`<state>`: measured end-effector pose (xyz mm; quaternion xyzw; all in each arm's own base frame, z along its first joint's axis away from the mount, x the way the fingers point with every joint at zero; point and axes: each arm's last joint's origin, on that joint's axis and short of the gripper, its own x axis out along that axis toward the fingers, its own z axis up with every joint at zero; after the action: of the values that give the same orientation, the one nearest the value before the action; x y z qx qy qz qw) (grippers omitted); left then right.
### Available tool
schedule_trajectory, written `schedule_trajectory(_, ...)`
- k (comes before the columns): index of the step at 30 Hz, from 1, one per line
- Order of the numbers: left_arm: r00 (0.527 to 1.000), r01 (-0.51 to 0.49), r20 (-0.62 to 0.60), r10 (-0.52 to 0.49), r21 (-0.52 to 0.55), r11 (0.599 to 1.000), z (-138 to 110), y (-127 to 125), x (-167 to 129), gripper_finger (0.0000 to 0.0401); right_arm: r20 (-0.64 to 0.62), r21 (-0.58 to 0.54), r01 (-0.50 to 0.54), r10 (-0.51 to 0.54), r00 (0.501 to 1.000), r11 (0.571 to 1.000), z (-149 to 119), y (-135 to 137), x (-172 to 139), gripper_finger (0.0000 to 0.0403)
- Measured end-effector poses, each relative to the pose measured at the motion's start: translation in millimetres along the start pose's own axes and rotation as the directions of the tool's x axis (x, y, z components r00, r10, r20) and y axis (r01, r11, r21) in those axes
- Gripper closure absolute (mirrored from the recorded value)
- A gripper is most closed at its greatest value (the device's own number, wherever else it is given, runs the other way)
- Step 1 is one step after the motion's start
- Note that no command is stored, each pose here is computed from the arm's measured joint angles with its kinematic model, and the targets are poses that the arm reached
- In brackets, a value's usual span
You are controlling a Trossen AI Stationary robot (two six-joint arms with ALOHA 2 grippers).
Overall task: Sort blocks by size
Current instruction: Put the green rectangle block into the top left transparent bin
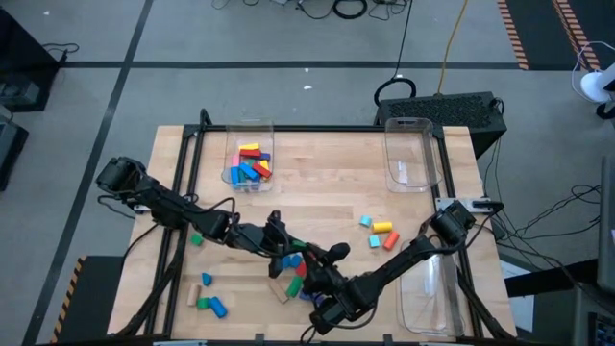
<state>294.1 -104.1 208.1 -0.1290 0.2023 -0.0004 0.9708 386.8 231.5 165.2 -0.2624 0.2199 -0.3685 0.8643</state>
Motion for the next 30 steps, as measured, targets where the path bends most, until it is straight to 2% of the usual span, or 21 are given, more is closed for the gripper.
schedule_trajectory(4,0.998,-0.062,0.011,0.062,0.045,0.997,4.0,8.0,-1.2,0.034,-0.009,0.094,0.001,-0.001,1.0,0.996,-2.1,-1.3,0.5,0.0235)
schedule_trajectory(8,0.99,-0.136,0.048,0.135,0.02,0.991,15.2,19.4,-7.7,0.034,-0.04,0.182,0.008,-0.001,0.999,0.983,-9.3,-6.4,0.5,0.02)
schedule_trajectory(12,0.976,-0.209,0.065,0.207,0.022,0.978,24.6,29.6,-17.6,0.034,-0.132,0.292,0.025,0.014,0.991,0.956,-15.1,-23.4,6.2,0.018)
schedule_trajectory(15,0.947,-0.312,0.086,0.308,0.04,0.949,33.2,41.2,-28.6,0.034,-0.227,0.348,0.057,0.025,0.974,0.936,-22.2,-33.6,10.3,0.0172)
schedule_trajectory(19,0.887,-0.462,0.053,0.46,0.052,0.885,37.8,62.1,-42.7,0.034,-0.313,0.37,0.092,0.031,0.949,0.924,-29.1,-39.9,11.6,0.017)
schedule_trajectory(24,0.746,-0.659,-0.039,0.664,0.098,0.746,35.3,95.9,-58.0,0.034,-0.317,0.358,0.095,0.025,0.948,0.929,-37.1,-38.1,12.1,0.0172)
schedule_trajectory(27,0.668,-0.731,-0.099,0.738,0.102,0.675,32.5,115.0,-63.0,0.034,-0.321,0.358,0.096,0.026,0.947,0.929,-42.9,-36.4,12.8,0.0172)
schedule_trajectory(30,0.606,-0.777,-0.145,0.782,0.105,0.621,31.2,131.9,-66.7,0.034,-0.339,0.354,0.093,0.035,0.94,0.931,-50.2,-34.4,13.5,0.0172)
